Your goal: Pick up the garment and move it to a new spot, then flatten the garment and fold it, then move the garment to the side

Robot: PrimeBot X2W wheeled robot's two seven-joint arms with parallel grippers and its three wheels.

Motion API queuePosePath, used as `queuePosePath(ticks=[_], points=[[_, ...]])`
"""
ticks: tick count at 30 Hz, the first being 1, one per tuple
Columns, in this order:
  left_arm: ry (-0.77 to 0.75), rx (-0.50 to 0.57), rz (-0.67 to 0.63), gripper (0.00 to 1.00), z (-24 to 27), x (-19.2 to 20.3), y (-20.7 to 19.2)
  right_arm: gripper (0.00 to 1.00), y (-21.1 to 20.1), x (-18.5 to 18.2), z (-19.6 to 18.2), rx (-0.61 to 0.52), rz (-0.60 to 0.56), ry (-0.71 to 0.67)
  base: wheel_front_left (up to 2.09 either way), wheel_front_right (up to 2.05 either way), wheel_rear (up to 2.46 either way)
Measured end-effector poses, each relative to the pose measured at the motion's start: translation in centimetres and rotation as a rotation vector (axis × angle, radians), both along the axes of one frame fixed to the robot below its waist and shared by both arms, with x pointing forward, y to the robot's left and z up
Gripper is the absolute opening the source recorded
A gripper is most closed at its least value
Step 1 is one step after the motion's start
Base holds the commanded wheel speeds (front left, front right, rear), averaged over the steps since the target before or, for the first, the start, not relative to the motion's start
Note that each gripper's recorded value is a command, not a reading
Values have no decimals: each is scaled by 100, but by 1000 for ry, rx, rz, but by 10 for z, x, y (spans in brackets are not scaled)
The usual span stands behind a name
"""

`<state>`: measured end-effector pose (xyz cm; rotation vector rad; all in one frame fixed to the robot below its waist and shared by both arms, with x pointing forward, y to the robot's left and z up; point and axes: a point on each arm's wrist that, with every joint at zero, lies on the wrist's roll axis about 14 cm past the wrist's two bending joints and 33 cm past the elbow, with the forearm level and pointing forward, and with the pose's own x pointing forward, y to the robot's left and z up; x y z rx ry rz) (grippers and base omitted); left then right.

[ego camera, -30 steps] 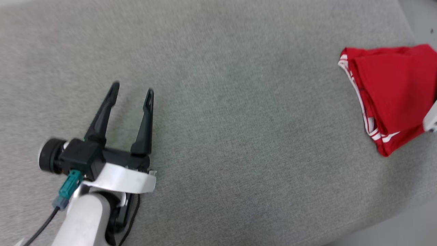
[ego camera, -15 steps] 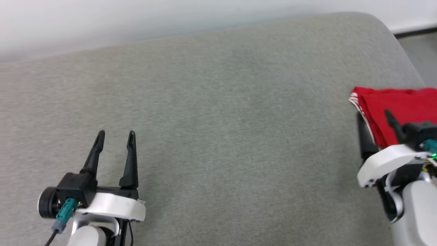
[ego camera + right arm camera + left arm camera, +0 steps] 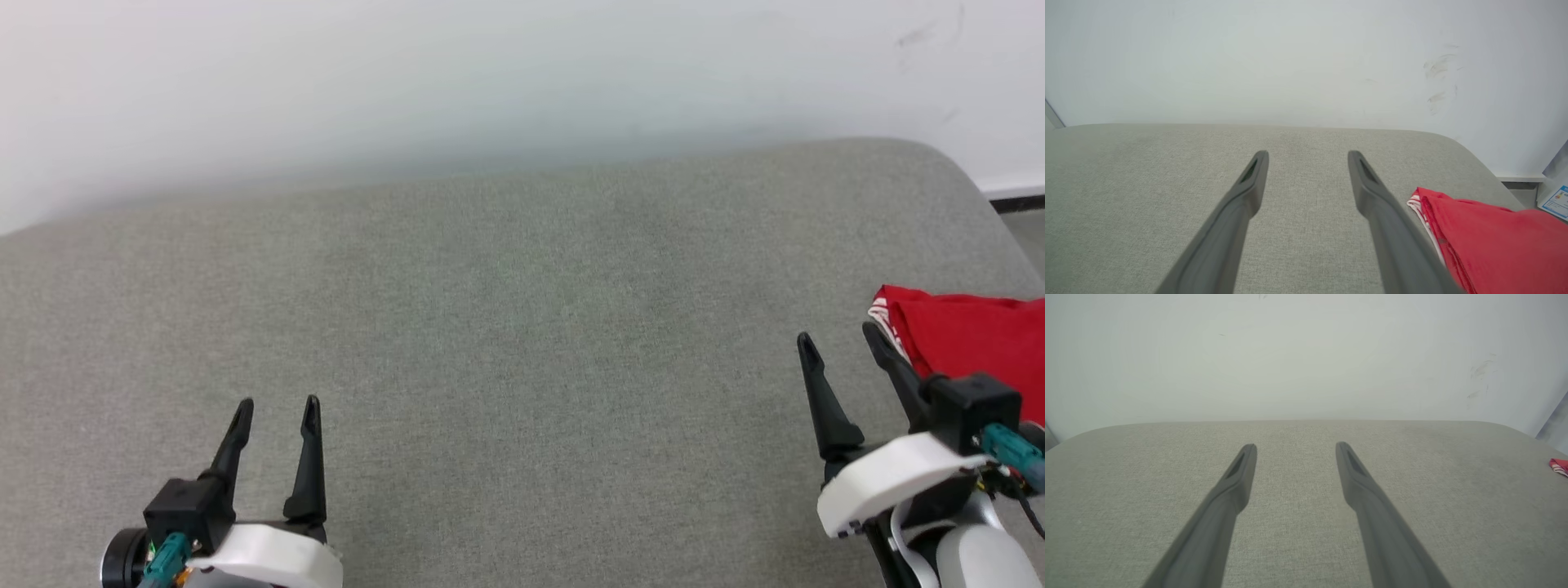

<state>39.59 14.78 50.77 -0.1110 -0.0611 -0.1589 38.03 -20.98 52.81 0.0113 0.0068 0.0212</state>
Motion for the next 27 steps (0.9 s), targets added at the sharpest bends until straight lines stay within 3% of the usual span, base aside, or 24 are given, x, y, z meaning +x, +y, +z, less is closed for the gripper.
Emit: queuePosePath(ticks=[9,27], points=[[-5,-12,29,100,3,-24,7,100,6,-34,19,27,-3,-43,0,0,0],[11,-6,52,100,-4,-29,15,100,16,-34,29,38,18,-68,0,0,0]])
